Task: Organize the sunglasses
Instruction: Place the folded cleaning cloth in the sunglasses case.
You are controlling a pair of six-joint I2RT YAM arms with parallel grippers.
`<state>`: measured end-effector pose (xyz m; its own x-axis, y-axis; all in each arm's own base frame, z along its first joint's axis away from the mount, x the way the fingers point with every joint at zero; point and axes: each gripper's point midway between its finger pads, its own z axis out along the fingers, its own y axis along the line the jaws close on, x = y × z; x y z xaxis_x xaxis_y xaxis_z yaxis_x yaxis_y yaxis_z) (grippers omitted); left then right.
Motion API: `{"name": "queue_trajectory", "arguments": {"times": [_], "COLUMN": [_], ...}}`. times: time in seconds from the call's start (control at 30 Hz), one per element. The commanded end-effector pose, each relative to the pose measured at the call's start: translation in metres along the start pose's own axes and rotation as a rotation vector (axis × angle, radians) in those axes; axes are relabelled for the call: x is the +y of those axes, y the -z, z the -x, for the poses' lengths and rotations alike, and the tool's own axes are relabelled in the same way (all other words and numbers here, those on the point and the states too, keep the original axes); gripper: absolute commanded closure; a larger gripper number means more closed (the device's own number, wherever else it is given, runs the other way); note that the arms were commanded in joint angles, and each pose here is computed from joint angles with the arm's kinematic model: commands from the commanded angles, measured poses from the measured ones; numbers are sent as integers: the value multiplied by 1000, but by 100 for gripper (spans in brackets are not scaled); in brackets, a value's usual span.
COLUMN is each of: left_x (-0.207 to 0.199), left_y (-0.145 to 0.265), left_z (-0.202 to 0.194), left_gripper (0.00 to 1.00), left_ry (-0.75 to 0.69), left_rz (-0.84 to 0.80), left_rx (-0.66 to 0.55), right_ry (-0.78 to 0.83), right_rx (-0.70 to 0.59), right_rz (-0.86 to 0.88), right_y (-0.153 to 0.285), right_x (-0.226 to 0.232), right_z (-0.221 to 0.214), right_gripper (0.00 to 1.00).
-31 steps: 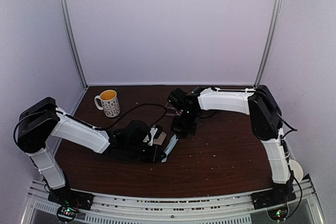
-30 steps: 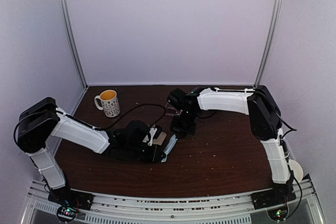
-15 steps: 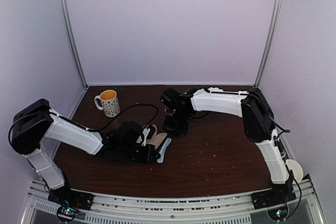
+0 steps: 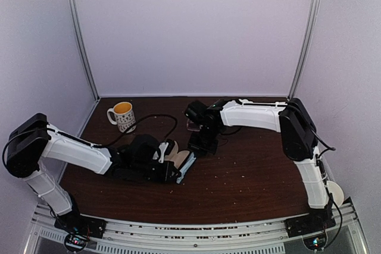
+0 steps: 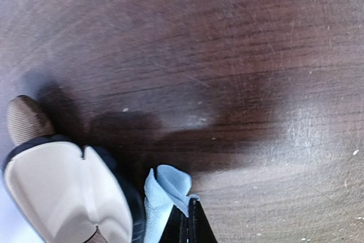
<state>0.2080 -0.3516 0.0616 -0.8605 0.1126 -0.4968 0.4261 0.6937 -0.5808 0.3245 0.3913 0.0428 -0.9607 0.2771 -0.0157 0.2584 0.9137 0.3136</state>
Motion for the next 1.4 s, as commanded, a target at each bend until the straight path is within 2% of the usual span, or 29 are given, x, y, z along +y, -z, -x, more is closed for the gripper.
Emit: {"name": "queue_trajectory", "arguments": {"times": [0.0,0.5,1.37], "left_x": [-3,15,46], "left_y": [3,19,2], "left_z": [-4,-5,-15], "left_gripper": [100,100,100], "left_ry": [13,37,67], "left_rz": [-10,64,116], "left_rx": [5,-45,-24], "right_ry": [-19,-11,-11], "right_rx": [-84,-74,-52], "right_rz": [32,96,108], "right_y": [21,15,-15], "right_x": [6,34,47], "right_z": [16,13,18], "right_gripper": [100,100,100]}}
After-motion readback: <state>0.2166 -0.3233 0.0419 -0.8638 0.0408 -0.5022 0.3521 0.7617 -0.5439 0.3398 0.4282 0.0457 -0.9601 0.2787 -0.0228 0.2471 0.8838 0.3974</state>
